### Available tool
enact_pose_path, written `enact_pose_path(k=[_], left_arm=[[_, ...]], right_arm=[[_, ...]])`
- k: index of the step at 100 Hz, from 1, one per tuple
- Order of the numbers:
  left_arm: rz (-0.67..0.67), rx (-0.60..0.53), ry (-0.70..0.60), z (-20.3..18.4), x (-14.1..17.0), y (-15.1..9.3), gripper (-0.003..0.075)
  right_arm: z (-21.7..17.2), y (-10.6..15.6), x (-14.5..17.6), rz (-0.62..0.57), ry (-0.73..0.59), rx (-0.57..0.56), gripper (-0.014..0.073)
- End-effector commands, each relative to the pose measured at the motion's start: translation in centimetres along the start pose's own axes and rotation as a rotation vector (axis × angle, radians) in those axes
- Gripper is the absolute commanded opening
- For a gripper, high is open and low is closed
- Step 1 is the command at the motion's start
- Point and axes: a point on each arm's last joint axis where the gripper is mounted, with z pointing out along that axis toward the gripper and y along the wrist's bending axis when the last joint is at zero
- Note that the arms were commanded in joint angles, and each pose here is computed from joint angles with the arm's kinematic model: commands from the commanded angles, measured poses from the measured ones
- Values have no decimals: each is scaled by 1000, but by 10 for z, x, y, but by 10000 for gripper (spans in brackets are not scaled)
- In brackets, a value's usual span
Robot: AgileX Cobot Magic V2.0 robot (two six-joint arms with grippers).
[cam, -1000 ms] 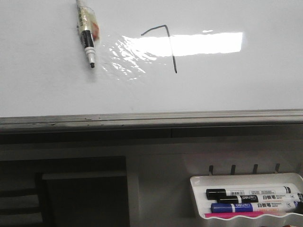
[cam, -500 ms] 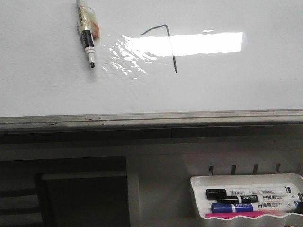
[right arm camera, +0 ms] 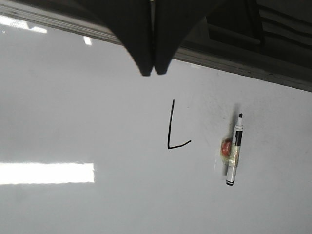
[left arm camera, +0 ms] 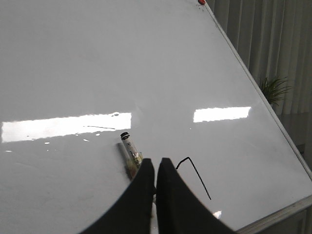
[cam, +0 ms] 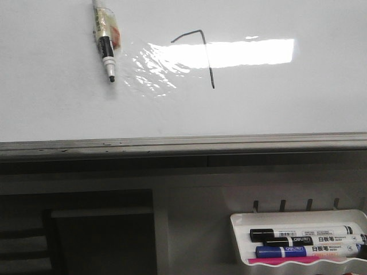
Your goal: Write number 7 on whiteboard
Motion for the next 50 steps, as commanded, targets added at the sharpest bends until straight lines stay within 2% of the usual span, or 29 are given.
enact_pose_path(k=[1,6,11,19,32,50], left_arm=[[41,-33,-28,1,-8,2,-20],[114,-39,-25,2,-8,3,-20],[131,-71,-19,4,-5,5,-20],[106,-146,-11,9,2,11,-20],[185,-254,37,12,16,18,-20],[200,-375,64,3,35,25,-20]], right_arm=[[-3,-1,-11,10,-68,31,-64],[-3,-1,-11,10,-68,31,-64],[-3,-1,-11,10,-69,33,-64],[-3,-1,-11,10,-69,33,-64],[-3,-1,-11,10,-69,33,-64],[-3,-1,-11,10,-69,33,-64]])
